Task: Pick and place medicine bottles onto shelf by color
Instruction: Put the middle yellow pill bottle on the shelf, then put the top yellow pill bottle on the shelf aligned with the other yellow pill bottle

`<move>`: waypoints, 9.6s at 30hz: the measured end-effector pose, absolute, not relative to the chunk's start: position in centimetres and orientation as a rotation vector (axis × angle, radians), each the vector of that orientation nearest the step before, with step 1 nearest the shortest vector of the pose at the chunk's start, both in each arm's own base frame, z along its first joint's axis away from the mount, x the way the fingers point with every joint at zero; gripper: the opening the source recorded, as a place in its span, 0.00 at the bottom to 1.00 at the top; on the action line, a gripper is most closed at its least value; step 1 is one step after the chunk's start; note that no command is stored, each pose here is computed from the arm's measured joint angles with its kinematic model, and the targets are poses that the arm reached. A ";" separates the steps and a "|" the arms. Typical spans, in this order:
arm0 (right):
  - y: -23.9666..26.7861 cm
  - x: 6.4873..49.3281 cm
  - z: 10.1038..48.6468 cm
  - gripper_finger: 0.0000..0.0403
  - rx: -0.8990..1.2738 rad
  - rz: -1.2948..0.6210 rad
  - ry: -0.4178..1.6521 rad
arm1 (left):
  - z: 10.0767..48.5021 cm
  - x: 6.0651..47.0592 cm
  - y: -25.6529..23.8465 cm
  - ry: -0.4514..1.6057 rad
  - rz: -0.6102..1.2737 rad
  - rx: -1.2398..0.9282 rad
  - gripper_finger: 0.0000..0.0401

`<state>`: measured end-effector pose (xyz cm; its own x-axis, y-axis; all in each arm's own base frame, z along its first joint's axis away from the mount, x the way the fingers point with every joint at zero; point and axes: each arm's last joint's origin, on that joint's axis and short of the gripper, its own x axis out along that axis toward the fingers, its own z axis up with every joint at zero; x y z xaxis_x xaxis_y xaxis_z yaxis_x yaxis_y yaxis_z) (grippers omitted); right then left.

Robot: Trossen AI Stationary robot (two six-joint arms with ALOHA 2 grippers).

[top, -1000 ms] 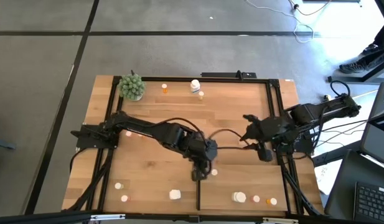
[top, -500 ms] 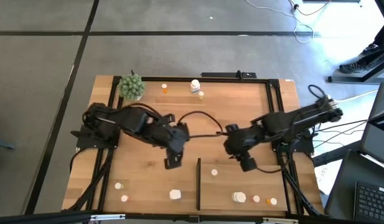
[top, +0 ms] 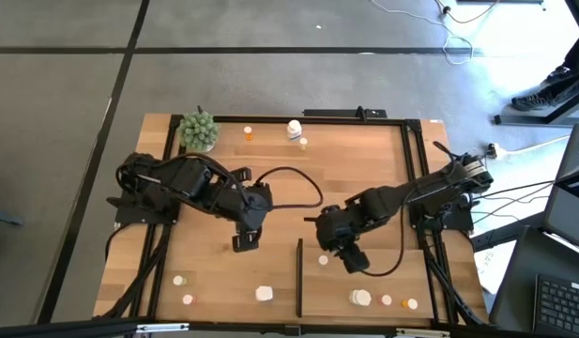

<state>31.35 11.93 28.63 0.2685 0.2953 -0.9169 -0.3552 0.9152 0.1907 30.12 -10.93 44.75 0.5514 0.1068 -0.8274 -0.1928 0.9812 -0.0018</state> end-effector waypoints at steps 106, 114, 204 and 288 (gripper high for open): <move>18.6 32.7 23.9 0.32 -0.020 0.447 1.131 | 44.7 30.2 -10.9 0.979 0.137 -0.018 0.35; 21.4 31.5 24.2 0.32 -0.162 0.594 1.055 | 44.8 30.3 -11.0 0.966 0.137 -0.033 0.35; 21.4 30.4 26.9 0.52 -0.191 0.633 0.943 | 45.6 30.1 -14.3 0.847 -0.001 -0.063 0.35; -17.9 37.9 22.2 0.52 0.457 -0.663 1.075 | 48.8 25.1 7.9 0.862 0.542 -0.248 0.35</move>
